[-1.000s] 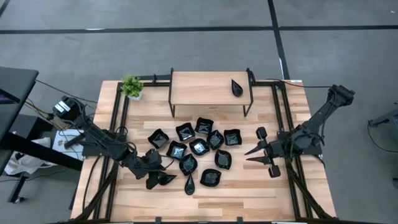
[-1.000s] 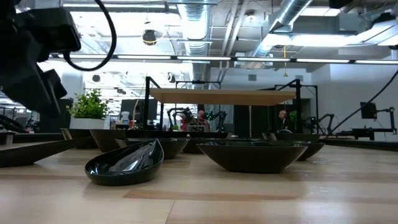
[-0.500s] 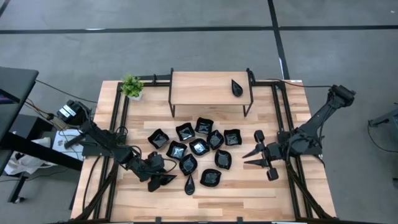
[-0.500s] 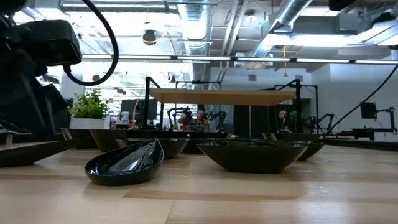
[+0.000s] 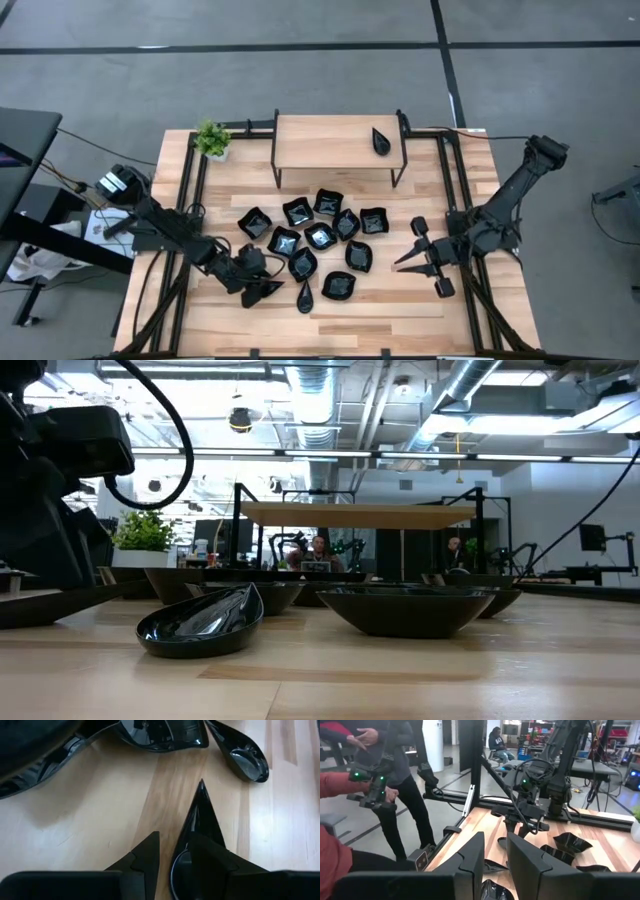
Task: Pick & Place Mini shaped plates
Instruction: Stack the black drop shaped plate on top of the black drop shaped plate on the shelf
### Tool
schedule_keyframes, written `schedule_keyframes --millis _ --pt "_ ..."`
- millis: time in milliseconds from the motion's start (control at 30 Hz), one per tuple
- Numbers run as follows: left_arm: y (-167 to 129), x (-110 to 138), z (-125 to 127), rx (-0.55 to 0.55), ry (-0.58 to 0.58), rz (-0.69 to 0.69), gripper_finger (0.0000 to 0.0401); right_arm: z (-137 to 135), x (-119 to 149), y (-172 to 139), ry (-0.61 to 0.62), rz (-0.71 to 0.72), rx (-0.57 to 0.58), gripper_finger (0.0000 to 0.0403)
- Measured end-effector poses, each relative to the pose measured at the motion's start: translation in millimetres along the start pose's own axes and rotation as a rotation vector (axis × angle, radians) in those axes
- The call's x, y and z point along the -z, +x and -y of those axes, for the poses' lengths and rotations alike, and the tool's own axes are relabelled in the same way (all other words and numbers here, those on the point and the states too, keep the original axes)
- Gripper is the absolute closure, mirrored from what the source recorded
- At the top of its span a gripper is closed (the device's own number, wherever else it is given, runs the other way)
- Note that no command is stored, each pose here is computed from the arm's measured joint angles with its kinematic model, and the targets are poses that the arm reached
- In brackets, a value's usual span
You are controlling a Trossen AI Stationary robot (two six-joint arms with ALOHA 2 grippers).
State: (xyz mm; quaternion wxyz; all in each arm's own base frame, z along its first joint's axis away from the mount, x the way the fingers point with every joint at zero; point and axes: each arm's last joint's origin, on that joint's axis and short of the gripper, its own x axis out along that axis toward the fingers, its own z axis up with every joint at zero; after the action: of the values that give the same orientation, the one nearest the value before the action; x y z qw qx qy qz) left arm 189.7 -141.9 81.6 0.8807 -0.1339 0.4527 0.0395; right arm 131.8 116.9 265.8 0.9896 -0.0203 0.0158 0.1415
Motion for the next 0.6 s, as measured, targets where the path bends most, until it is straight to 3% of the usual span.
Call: schedule_keyframes --millis 600 --pt "14 5 3 0.019 -0.011 0.012 0.0293 0 0 0 -0.015 -0.003 0.001 0.0326"
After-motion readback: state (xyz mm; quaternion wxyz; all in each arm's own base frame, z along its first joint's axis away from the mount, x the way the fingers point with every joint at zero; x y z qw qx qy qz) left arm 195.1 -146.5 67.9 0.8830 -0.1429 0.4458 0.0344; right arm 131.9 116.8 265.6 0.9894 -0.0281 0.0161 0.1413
